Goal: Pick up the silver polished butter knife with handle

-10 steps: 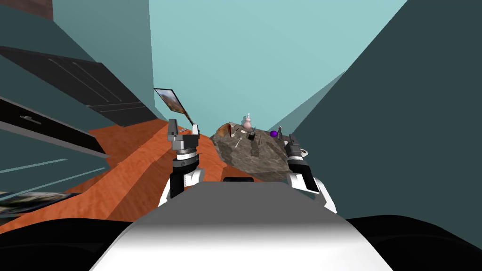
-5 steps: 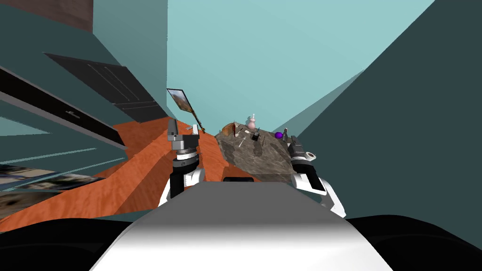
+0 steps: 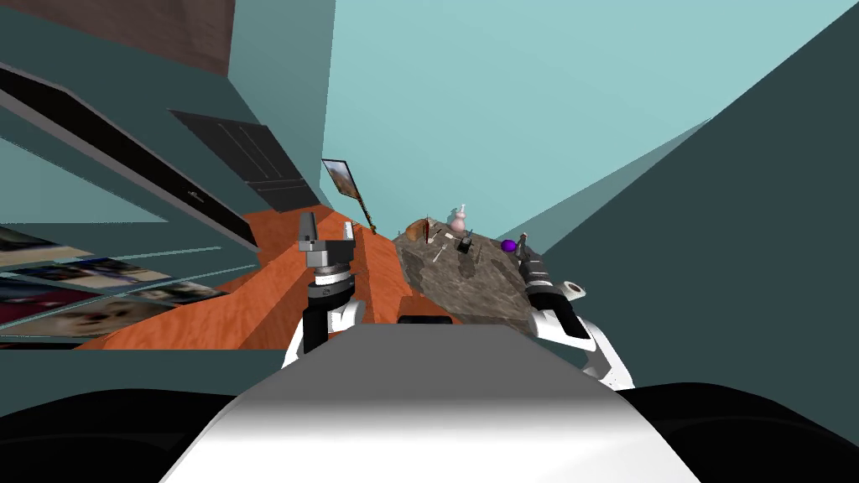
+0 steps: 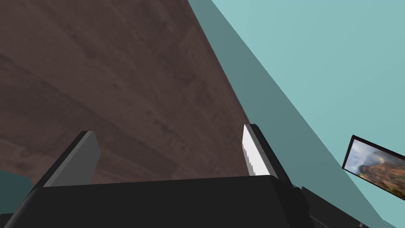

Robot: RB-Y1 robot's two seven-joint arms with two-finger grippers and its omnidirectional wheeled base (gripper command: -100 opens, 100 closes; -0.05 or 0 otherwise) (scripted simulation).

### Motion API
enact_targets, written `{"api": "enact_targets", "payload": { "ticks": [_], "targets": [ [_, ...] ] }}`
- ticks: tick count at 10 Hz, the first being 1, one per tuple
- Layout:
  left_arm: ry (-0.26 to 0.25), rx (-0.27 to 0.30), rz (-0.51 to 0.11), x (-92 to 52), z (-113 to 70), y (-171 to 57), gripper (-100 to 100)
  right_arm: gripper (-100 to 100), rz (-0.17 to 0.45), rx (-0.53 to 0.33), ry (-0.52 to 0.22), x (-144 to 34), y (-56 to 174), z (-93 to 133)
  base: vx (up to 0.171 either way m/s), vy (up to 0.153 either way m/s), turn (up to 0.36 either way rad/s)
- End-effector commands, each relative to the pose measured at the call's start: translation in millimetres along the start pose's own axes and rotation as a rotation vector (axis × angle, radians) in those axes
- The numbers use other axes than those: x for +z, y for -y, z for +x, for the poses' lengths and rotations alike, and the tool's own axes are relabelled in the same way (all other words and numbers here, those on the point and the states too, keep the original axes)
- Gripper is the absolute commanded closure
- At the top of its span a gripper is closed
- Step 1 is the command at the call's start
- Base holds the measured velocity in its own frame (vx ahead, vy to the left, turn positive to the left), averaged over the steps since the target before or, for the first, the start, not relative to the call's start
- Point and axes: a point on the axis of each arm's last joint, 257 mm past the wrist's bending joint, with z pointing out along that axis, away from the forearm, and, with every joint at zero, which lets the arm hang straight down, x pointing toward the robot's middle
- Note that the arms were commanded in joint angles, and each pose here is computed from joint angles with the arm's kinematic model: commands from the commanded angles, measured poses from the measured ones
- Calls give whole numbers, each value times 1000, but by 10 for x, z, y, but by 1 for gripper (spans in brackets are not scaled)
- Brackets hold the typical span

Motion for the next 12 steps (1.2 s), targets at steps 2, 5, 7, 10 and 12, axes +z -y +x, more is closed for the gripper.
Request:
{"api": "enact_targets", "payload": {
  "ticks": [2, 5, 7, 10, 12],
  "targets": [
    [0, 0, 0, 0, 0, 0, 0, -100, 85, -41, 5, -12, 220, -113, -4, 11, 195],
    [0, 0, 0, 0, 0, 0, 0, -100, 172, -68, 8, -37, 455, -201, -1, 3, 180],
    [0, 0, 0, 0, 0, 0, 0, -100, 230, -94, 8, -63, 612, -281, 1, 0, 196],
    [0, 0, 0, 0, 0, 0, 0, -100, 304, -120, 8, -111, 812, -362, 1, -1, 140],
    [0, 0, 0, 0, 0, 0, 0, -100, 371, -146, 7, -164, 990, -437, 5, -10, 220]
  ]
}}
